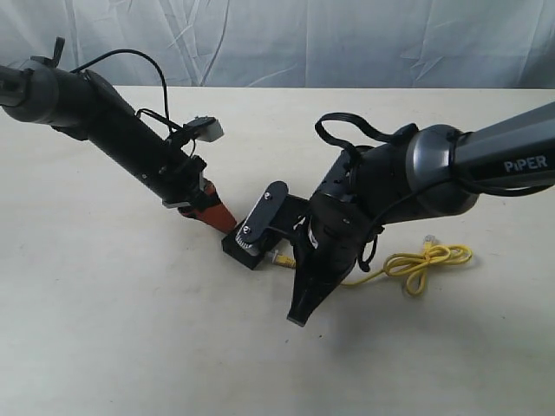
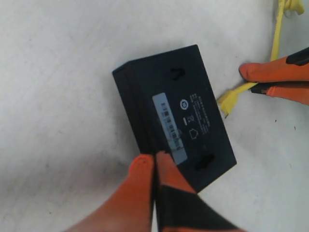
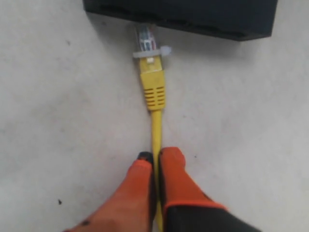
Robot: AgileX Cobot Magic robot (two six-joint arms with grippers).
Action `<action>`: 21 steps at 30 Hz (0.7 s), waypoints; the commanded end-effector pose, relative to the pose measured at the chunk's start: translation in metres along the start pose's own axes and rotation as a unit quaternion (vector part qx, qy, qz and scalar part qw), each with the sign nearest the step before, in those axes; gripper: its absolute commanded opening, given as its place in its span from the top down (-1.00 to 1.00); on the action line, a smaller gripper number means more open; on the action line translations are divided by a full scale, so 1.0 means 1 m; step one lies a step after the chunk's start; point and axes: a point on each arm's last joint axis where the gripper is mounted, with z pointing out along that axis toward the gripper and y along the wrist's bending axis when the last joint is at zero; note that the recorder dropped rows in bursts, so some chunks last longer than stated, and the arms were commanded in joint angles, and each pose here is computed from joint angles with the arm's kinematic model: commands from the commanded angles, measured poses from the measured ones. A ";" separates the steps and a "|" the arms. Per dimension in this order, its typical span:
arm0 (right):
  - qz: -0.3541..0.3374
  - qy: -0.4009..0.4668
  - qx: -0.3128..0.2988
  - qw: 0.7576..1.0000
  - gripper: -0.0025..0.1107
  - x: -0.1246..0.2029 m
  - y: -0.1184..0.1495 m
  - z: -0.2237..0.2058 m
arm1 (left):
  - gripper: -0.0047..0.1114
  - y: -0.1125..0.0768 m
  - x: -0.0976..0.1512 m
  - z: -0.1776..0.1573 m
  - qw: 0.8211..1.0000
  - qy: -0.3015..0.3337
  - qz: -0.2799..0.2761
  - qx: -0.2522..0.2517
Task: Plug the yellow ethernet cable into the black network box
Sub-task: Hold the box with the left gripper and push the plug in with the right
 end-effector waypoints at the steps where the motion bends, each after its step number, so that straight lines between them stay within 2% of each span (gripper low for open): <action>1: 0.017 -0.002 0.001 1.000 0.97 -0.001 0.000 0.002 | 0.92 -0.001 -0.001 0.002 1.000 -0.003 -0.005 0.010; 21: -0.007 -0.029 0.019 0.999 0.97 -0.005 -0.005 -0.009 | 0.92 -0.001 -0.001 0.002 1.000 -0.003 -0.005 0.008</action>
